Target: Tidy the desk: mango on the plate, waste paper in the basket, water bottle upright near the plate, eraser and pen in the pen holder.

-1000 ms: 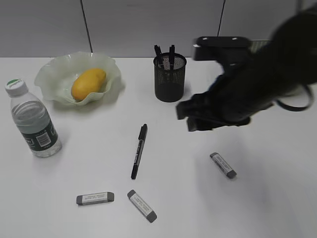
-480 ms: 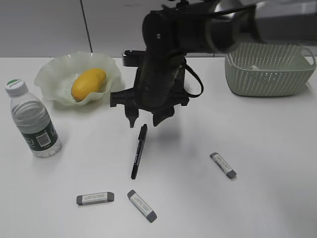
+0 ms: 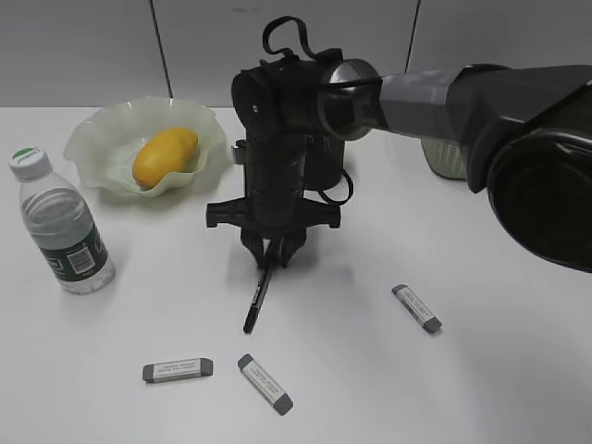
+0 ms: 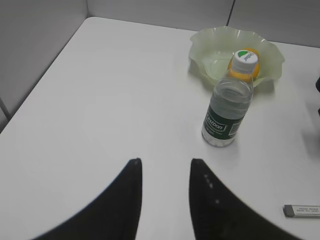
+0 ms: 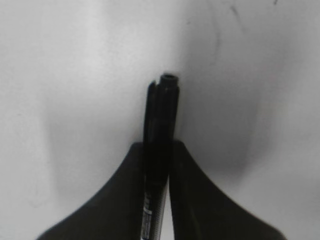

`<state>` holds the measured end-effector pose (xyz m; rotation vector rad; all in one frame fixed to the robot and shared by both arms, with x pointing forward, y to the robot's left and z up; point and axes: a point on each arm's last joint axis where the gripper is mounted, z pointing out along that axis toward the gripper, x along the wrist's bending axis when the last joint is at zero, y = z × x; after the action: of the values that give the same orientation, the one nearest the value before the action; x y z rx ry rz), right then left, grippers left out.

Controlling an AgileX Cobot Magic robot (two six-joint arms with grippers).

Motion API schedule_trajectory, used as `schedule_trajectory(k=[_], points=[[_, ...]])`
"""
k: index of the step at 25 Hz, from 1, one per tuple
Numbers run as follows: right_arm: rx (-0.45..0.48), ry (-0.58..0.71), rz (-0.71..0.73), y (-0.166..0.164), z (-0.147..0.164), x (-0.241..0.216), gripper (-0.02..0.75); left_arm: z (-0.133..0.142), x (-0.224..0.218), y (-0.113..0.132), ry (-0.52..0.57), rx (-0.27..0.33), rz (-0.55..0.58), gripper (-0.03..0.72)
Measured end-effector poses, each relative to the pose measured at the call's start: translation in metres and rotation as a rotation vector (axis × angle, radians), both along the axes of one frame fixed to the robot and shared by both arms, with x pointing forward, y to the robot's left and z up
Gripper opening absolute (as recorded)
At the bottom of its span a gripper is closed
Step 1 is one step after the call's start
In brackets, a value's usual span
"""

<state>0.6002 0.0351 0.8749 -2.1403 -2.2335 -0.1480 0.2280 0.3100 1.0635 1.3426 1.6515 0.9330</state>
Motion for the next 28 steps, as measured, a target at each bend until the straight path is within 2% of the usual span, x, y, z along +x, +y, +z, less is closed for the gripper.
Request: schedule_trajectory(k=[2,4,7,11,14,18,23,25,28], points=[[-0.028,-0.009,0.001,-0.002,0.000,0.001,0.118,0.000,0.000,0.000,0.000,0.000,0.000,0.241],[-0.086,-0.074,0.040,-0.005,0.006,0.004,0.119,0.000,0.000,0.000,0.000,0.000,0.000,0.237],[-0.146,-0.306,0.106,-0.008,0.044,0.014,0.120,0.000,0.000,0.000,0.000,0.000,0.000,0.230],[-0.076,-0.697,0.100,-0.015,0.131,0.030,0.120,0.000,0.000,0.000,0.000,0.000,0.000,0.230],[-0.061,-0.924,0.120,-0.022,0.166,0.042,0.120,0.000,0.000,0.000,0.000,0.000,0.000,0.230],[0.007,-1.042,0.117,-0.033,0.173,0.063,0.119,0.000,0.000,0.000,0.000,0.000,0.000,0.230],[-0.010,-1.052,0.097,-0.060,0.153,0.091,0.123,0.000,0.000,0.000,0.000,0.000,0.000,0.230],[0.004,-1.051,0.118,-0.064,0.142,0.096,0.172,0.000,0.000,0.000,0.000,0.000,0.000,0.230],[0.034,-1.052,0.148,-0.062,0.135,0.095,0.333,0.000,0.000,0.000,0.000,0.000,0.000,0.230]])
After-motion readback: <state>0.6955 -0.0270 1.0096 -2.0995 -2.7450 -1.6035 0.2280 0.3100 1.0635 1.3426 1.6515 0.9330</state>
